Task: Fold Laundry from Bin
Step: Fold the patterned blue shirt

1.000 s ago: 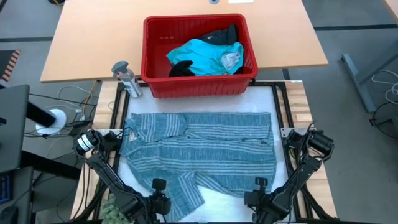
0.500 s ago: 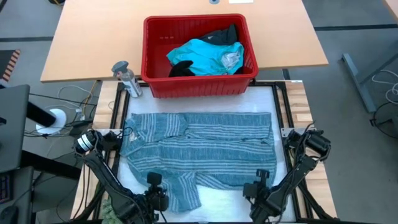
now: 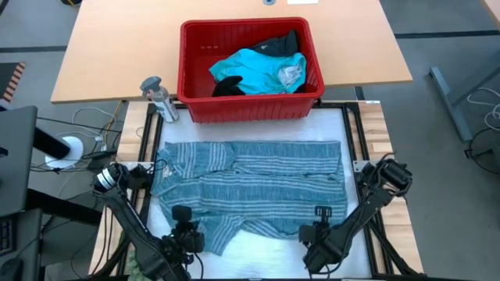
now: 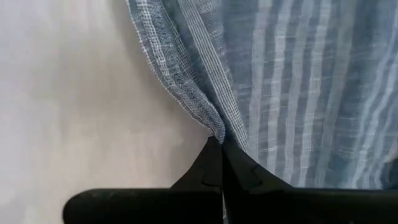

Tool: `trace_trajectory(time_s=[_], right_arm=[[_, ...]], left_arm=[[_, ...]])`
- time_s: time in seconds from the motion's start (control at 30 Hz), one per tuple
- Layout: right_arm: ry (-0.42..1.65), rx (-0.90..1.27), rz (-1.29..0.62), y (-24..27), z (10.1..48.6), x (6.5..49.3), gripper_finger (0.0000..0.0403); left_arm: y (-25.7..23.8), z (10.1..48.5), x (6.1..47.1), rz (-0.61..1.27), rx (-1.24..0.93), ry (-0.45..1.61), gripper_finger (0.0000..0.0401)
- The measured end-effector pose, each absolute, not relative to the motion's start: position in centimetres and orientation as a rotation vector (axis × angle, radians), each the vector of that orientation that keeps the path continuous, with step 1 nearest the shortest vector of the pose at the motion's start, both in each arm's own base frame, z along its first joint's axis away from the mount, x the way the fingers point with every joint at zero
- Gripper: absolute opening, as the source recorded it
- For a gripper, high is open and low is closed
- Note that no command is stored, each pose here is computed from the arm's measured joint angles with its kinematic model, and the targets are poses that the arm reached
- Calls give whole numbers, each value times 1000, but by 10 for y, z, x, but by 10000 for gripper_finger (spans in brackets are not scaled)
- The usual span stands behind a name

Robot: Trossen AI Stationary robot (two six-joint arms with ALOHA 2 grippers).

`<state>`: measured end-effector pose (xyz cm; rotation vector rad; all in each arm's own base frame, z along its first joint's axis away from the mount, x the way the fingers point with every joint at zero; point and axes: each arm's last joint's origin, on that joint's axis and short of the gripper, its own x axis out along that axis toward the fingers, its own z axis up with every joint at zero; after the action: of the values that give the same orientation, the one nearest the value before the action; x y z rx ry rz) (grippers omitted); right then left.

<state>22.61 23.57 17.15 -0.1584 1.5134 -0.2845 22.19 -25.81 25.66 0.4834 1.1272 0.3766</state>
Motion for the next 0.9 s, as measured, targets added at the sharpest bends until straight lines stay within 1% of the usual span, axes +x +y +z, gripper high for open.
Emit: trace_trajectory(time_s=[0.23,0.37,0.47,0.57,0.7,0.8,0.9], right_arm=[[1454,-64,-169,229,206,223,17],[1410,-16,-135,222,228,218,17],[1391,12,-130,216,237,219,17],[1394,12,-139,210,237,224,17],[1419,-24,-152,202,227,231,17],[1446,-30,-188,193,219,232,17],[1454,-26,-206,186,216,232,17]], left_arm=[[-252,269,218,387,485,1106,0],[-244,287,213,389,446,1035,0],[-234,306,207,395,408,956,0],[-223,325,199,411,348,867,0],[-211,339,195,415,302,834,0],[-206,340,198,425,290,859,0],[-202,329,201,440,298,922,0]])
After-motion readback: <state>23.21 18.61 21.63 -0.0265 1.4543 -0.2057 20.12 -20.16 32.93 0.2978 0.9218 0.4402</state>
